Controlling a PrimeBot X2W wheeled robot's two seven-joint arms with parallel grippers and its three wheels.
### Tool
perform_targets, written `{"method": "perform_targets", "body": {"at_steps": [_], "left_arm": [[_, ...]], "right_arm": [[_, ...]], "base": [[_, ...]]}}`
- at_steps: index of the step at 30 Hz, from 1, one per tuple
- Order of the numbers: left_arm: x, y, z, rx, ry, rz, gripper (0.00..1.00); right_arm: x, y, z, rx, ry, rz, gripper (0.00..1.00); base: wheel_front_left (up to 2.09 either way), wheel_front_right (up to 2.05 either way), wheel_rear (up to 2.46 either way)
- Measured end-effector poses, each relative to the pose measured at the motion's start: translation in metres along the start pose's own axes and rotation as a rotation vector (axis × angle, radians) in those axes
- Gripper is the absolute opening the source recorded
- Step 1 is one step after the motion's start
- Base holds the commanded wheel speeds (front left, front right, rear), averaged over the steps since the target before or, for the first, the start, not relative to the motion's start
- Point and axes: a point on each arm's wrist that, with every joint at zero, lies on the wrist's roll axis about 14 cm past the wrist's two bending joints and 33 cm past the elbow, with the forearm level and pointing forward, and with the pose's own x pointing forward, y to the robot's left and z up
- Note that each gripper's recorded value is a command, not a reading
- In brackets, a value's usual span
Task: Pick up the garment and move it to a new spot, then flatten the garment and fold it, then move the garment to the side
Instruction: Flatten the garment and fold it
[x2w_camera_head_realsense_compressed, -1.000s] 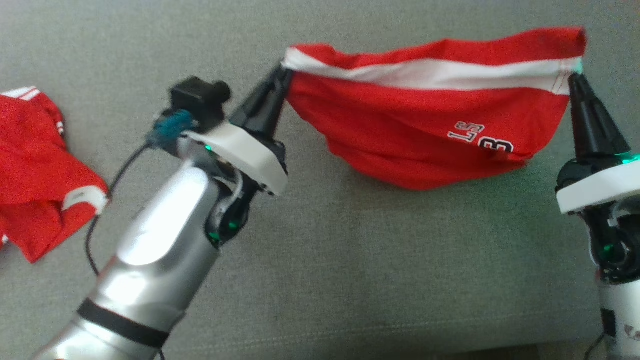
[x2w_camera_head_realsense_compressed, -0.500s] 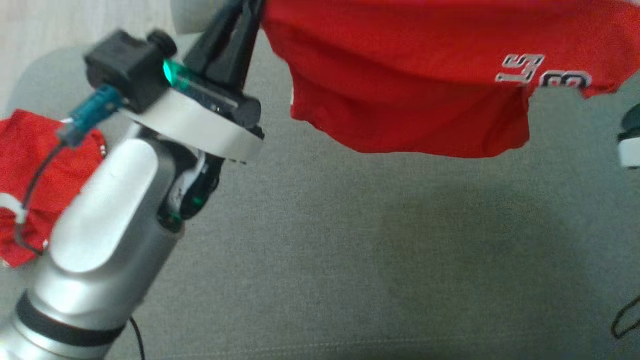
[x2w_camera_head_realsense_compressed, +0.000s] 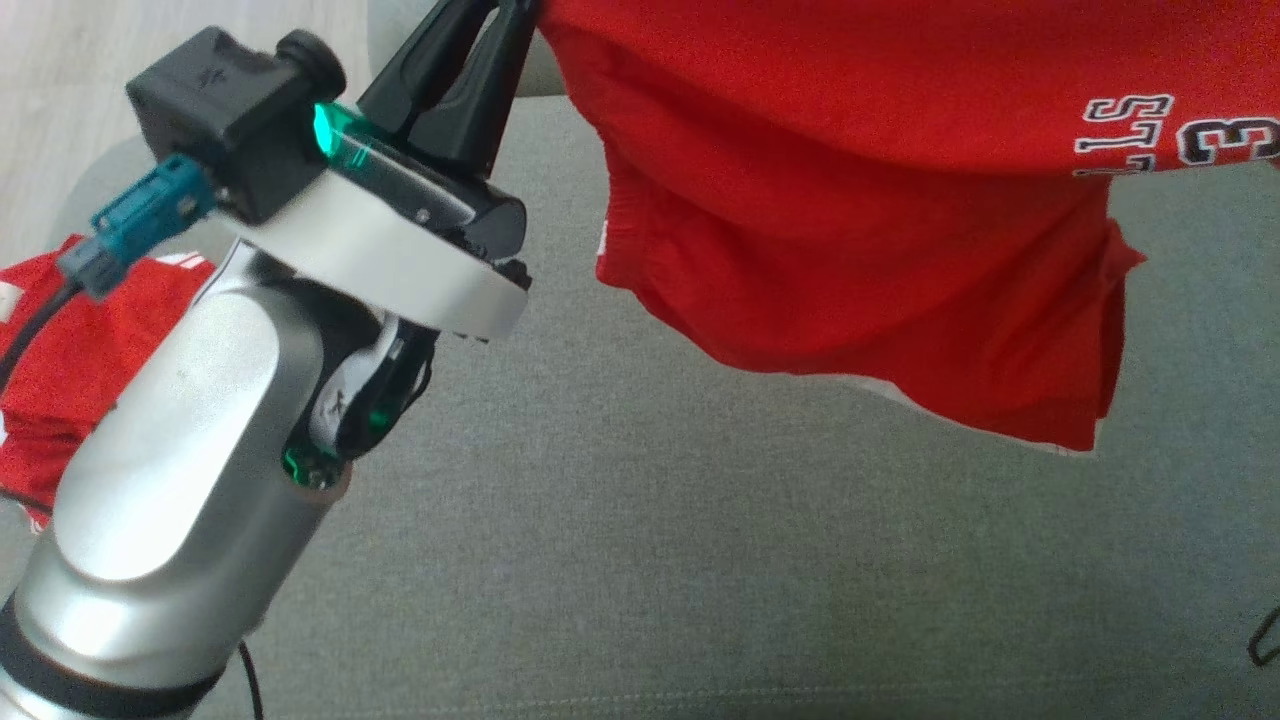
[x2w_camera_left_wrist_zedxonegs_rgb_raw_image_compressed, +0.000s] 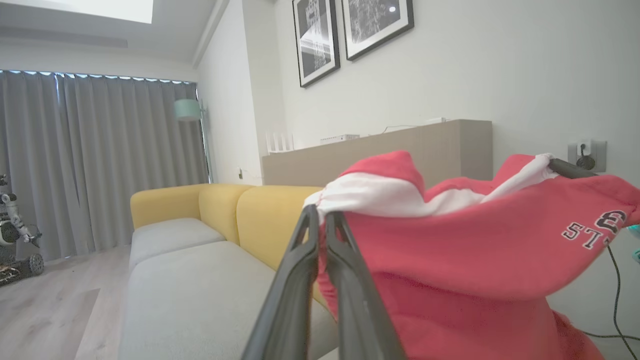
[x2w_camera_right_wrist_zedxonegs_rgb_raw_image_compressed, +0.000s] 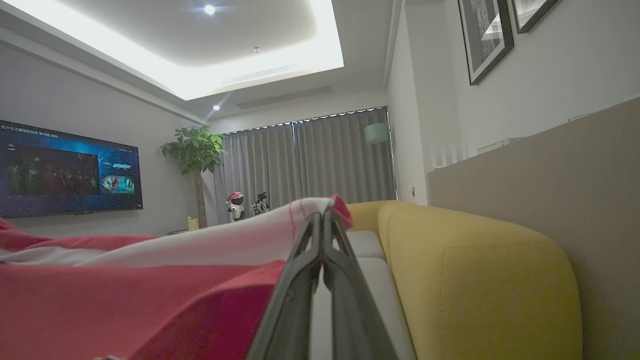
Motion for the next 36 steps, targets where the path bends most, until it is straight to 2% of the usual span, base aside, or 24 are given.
{"method": "perform_targets", "body": {"at_steps": [5, 9, 17, 20, 24, 29, 33, 36], "left_arm": [[0.006, 0.018, -0.043, -0.033, 0.131, 0.022, 0.00], [0.028, 0.040, -0.071, -0.029, 0.194, 0.038, 0.00], [0.090, 0.097, -0.097, 0.036, 0.117, 0.110, 0.00], [0.098, 0.113, -0.121, 0.026, 0.144, 0.149, 0.00], [0.084, 0.115, -0.182, -0.029, 0.286, 0.176, 0.00], [0.050, 0.114, -0.246, -0.114, 0.424, 0.220, 0.00], [0.000, 0.107, -0.297, -0.196, 0.554, 0.280, 0.00], [-0.031, 0.099, -0.313, -0.238, 0.612, 0.314, 0.00]], "right_arm": [[0.012, -0.012, -0.043, 0.063, 0.116, -0.024, 0.00], [0.046, -0.015, -0.058, 0.082, 0.139, -0.008, 0.00], [0.130, -0.004, -0.086, 0.021, 0.107, 0.066, 0.00], [0.144, -0.005, -0.120, -0.018, 0.175, 0.066, 0.00], [0.133, 0.000, -0.194, -0.019, 0.345, 0.063, 0.00], [0.100, 0.010, -0.274, 0.011, 0.547, 0.070, 0.00], [0.075, 0.012, -0.311, 0.044, 0.635, 0.061, 0.00], [0.051, 0.012, -0.324, 0.091, 0.667, 0.036, 0.00]], "base": [[0.00, 0.00, 0.00], [0.00, 0.00, 0.00], [0.00, 0.00, 0.00], [0.00, 0.00, 0.00], [0.00, 0.00, 0.00], [0.00, 0.00, 0.00], [0.00, 0.00, 0.00], [0.00, 0.00, 0.00]]}}
